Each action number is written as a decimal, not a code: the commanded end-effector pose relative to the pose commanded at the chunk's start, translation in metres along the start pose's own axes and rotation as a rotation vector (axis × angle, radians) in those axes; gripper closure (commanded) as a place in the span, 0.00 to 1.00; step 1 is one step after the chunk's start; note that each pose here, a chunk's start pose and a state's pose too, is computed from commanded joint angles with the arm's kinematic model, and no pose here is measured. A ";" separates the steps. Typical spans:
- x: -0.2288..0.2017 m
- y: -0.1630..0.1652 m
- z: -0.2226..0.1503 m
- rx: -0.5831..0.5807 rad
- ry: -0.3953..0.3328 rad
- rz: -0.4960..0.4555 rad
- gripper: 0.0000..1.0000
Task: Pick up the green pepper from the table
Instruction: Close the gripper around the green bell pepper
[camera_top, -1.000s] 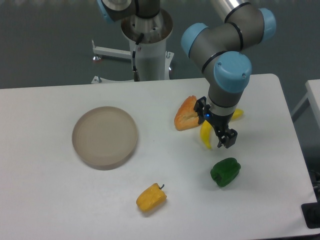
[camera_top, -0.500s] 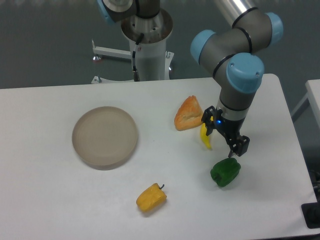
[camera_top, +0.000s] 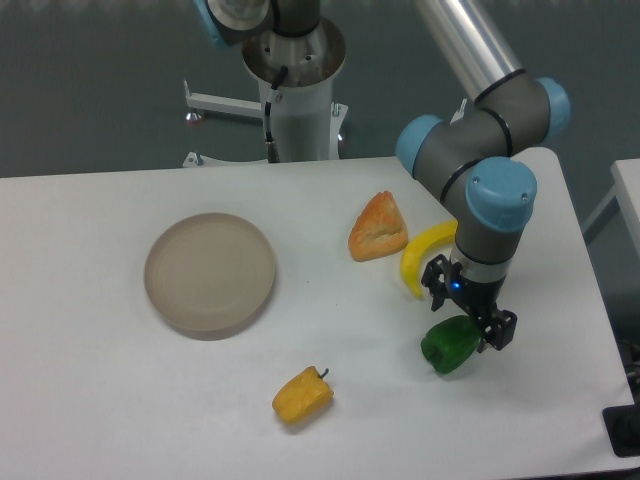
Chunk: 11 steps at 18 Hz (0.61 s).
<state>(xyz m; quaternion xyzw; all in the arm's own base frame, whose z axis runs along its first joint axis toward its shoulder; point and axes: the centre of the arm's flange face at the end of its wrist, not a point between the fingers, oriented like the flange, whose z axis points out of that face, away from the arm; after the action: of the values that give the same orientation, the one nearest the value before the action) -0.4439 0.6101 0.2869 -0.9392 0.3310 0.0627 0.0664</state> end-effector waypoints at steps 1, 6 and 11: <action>0.000 0.000 0.003 0.000 0.003 0.003 0.00; 0.003 -0.003 0.023 -0.001 0.030 0.015 0.00; 0.004 -0.003 0.029 -0.002 0.040 0.017 0.00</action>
<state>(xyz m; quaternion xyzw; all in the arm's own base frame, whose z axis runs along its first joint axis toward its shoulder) -0.4411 0.6153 0.2579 -0.9375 0.3403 0.0446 0.0582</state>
